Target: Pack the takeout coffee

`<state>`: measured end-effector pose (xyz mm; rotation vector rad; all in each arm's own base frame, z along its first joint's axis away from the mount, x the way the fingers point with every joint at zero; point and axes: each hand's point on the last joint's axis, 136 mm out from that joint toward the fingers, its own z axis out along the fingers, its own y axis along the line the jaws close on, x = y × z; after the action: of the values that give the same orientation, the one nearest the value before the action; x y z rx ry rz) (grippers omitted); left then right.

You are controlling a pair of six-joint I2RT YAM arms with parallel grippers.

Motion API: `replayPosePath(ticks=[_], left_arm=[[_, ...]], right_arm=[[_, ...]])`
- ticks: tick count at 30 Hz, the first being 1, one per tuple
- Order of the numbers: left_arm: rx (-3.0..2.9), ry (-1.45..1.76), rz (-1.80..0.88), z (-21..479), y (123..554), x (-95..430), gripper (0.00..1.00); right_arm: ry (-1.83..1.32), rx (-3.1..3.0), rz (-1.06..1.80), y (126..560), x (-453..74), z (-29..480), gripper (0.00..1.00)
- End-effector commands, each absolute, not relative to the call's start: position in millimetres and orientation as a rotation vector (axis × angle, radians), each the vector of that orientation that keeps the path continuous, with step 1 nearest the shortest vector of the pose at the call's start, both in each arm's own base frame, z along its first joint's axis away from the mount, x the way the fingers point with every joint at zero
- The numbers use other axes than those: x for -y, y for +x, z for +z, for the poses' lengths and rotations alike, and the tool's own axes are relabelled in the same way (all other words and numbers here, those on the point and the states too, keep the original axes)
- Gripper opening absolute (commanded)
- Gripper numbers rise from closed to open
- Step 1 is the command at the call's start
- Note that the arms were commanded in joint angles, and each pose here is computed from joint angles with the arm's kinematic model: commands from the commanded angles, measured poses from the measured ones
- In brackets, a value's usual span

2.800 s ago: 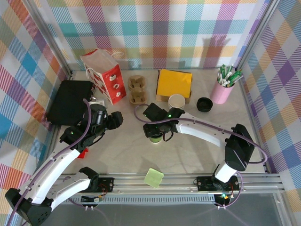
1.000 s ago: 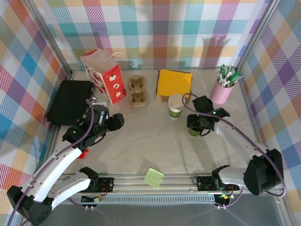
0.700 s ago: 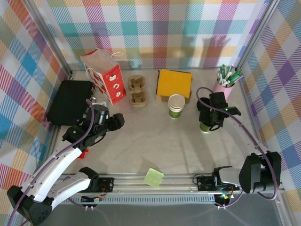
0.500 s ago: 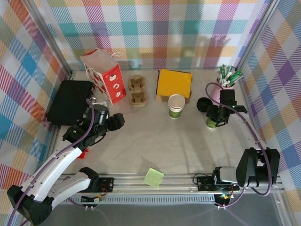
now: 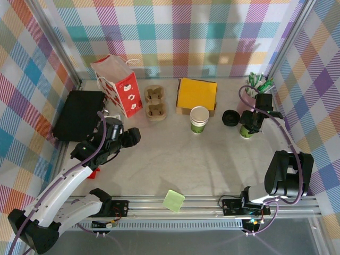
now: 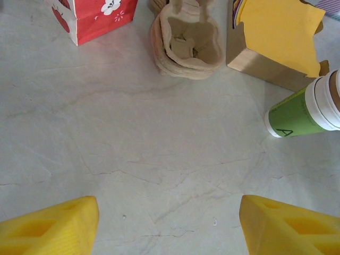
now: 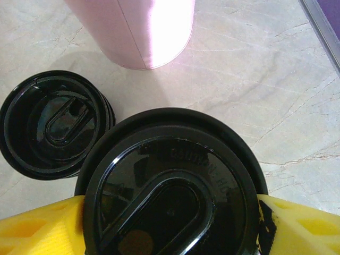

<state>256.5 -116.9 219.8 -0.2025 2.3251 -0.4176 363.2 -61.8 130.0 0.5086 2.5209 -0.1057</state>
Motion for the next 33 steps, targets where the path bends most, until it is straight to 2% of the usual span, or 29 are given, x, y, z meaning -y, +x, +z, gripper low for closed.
replayPosePath(ticks=[1, 10, 20, 26, 33], left_arm=[[-2.318, -0.208, -0.416, 227, 257, 114, 0.7], [-2.321, -0.204, -0.427, 228, 260, 118, 0.7], [-2.313, -0.203, -0.431, 233, 262, 119, 0.7], [-2.291, -0.19, -0.412, 244, 269, 119, 0.71], [-2.266, -0.157, -0.427, 258, 286, 131, 0.74]], right_arm=[[0.505, -2.559, -0.116, 359, 64, 121, 0.79], [0.488, -2.54, -0.079, 363, 60, 144, 0.9], [0.44, -2.438, -0.051, 358, 57, 217, 0.91], [0.348, -2.276, 0.213, 338, 19, 282, 0.9], [0.213, -2.113, 0.761, 309, -55, 322, 0.89]])
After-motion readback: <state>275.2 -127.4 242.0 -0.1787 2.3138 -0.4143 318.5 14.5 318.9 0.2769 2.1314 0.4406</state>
